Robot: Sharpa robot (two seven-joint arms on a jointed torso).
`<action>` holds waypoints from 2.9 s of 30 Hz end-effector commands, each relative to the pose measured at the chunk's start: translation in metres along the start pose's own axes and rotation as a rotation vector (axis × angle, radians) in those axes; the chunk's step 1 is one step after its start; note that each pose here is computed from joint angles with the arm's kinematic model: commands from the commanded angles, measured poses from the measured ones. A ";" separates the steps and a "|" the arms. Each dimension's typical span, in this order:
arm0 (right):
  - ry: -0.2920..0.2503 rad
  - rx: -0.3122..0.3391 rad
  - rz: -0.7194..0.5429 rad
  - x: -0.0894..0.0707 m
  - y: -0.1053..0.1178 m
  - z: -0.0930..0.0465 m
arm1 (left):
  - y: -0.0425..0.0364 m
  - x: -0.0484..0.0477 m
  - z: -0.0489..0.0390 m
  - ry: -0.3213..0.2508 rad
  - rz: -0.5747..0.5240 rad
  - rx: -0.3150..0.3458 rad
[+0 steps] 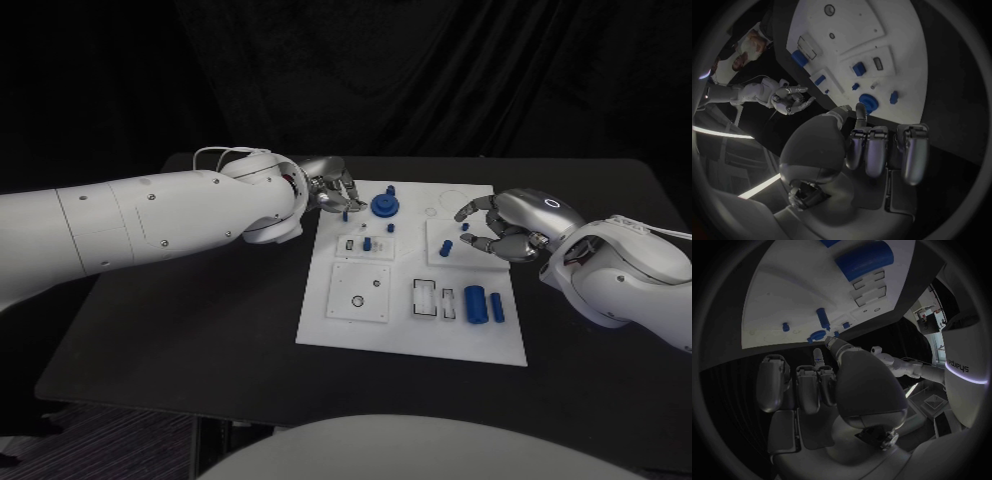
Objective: Assemble the parts on the task board
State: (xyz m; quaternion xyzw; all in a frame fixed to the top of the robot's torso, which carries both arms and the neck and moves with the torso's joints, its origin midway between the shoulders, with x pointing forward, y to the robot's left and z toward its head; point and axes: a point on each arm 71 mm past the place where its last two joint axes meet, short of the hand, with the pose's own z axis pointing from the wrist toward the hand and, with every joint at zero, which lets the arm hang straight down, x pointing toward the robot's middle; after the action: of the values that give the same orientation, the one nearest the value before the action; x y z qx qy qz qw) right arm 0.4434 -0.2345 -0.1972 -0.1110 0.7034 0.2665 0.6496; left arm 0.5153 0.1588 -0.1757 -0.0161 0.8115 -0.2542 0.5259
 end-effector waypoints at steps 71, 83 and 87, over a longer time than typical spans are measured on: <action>-0.012 -0.006 0.000 0.001 0.003 0.004 | 0.0322 0.0046 0.0504 0.073 0.227 -0.104; -0.009 -0.007 0.001 0.001 0.003 0.004 | 0.0282 0.0123 0.0538 0.103 0.232 -0.113; -0.007 -0.007 0.001 0.001 0.003 0.004 | 0.0285 0.0136 0.0547 0.108 0.234 -0.125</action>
State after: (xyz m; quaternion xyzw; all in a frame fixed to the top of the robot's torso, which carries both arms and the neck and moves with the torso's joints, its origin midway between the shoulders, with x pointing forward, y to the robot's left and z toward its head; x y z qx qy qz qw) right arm 0.4452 -0.2295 -0.1973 -0.1140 0.6997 0.2714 0.6509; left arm 0.5640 0.1590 -0.2147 0.0569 0.8449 -0.1437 0.5120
